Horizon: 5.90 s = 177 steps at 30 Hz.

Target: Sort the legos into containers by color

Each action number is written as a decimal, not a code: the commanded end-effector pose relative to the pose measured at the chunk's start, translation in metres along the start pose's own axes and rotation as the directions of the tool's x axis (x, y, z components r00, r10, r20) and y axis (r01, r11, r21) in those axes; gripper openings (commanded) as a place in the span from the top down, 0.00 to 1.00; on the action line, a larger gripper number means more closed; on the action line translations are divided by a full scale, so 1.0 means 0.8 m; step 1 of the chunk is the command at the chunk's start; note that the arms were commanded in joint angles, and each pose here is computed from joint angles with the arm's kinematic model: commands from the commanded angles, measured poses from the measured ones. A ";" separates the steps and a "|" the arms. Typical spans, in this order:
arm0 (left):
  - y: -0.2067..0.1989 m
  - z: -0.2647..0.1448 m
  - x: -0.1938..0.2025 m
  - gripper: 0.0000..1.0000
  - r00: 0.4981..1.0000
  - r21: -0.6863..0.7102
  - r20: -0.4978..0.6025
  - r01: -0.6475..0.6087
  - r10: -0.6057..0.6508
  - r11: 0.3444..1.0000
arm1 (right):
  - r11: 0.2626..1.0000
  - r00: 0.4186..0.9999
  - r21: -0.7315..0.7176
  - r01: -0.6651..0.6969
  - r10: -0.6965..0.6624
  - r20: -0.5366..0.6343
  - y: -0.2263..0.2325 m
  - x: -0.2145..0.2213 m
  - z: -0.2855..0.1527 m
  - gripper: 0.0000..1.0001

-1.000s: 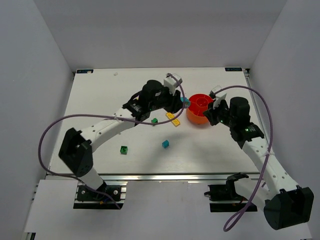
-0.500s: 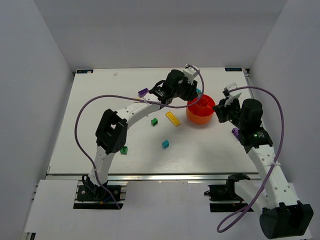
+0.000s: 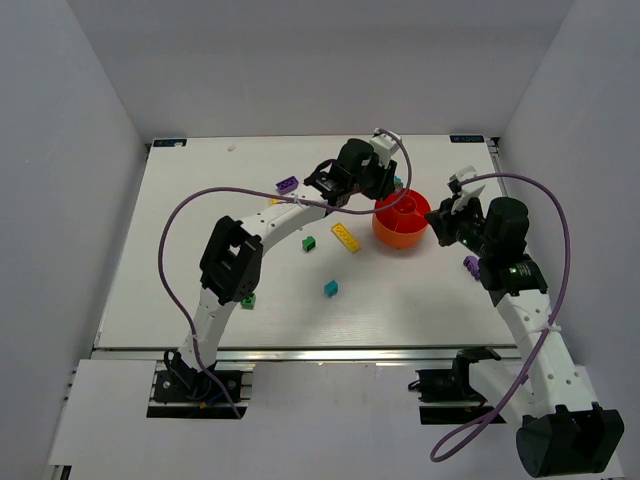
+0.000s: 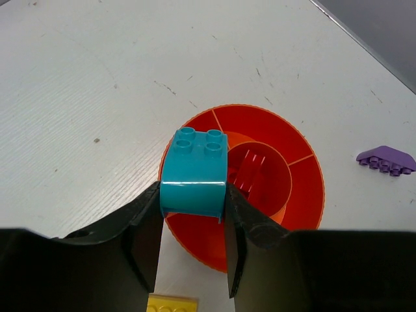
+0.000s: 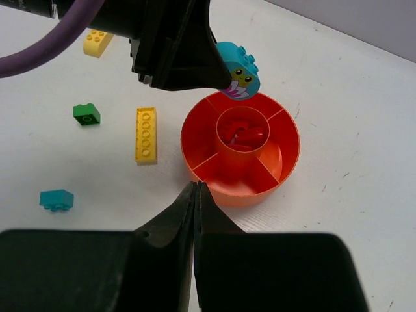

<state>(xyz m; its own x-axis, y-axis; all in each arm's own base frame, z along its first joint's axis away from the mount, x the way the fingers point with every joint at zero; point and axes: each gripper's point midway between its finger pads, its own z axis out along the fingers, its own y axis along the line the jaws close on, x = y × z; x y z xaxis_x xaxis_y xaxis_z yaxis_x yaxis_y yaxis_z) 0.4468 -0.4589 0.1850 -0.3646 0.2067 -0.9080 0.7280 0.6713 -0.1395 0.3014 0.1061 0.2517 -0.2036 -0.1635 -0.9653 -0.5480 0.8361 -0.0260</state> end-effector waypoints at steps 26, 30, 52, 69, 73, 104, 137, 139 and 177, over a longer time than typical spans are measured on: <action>0.006 0.010 0.003 0.45 0.998 0.006 -0.027 -0.057 0.058 0.998 | 0.999 1.000 -0.034 -0.023 0.023 0.010 -0.001 0.000 -0.001 1.00; 0.005 0.009 -0.001 0.41 0.998 0.007 -0.024 -0.053 0.053 0.999 | 0.999 1.000 -0.038 -0.023 0.023 0.011 0.000 0.000 -0.001 1.00; -0.017 -0.265 -0.025 0.34 0.996 -0.043 0.088 0.008 -0.004 0.999 | 0.896 0.977 -0.396 0.203 -0.215 0.016 0.058 0.048 -0.006 0.18; 0.027 -0.422 0.120 0.09 0.994 -0.264 0.106 -0.002 0.031 0.965 | 0.963 0.957 -0.218 0.159 -0.205 -0.205 0.000 0.079 0.009 0.24; 0.027 -0.428 0.122 0.09 0.991 -0.262 0.131 0.008 0.028 0.965 | 0.998 0.953 0.004 0.055 -0.051 -0.297 -0.041 0.085 0.009 0.23; 0.032 -0.438 0.127 0.07 0.990 -0.286 0.138 0.003 0.038 0.958 | 0.969 0.867 0.231 -0.082 0.184 -0.462 -0.147 0.148 -0.037 0.11; 0.029 -0.436 0.130 0.06 0.991 -0.279 0.129 -0.006 0.044 0.960 | 0.987 0.735 0.156 -0.023 0.123 -0.667 -0.202 0.234 -0.005 0.25; 0.029 -0.435 0.132 0.06 0.991 -0.278 0.124 -0.009 0.045 0.960 | 0.988 0.734 0.154 -0.025 0.122 -0.668 -0.201 0.236 -0.004 0.25; 0.038 -0.429 0.141 0.03 0.994 -0.310 0.097 -0.009 0.041 0.951 | 0.993 0.700 0.112 -0.034 0.104 -0.707 -0.195 0.267 -0.004 0.26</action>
<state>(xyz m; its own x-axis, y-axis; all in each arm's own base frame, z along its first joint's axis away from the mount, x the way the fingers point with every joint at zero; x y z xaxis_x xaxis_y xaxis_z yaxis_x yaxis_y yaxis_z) 0.2278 -0.1729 0.2139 -0.2820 0.1594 -0.9461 0.5236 0.8518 -0.0125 0.3342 -0.0598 0.0441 -0.7933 -0.3884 -0.4687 -0.4363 0.8998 -0.0073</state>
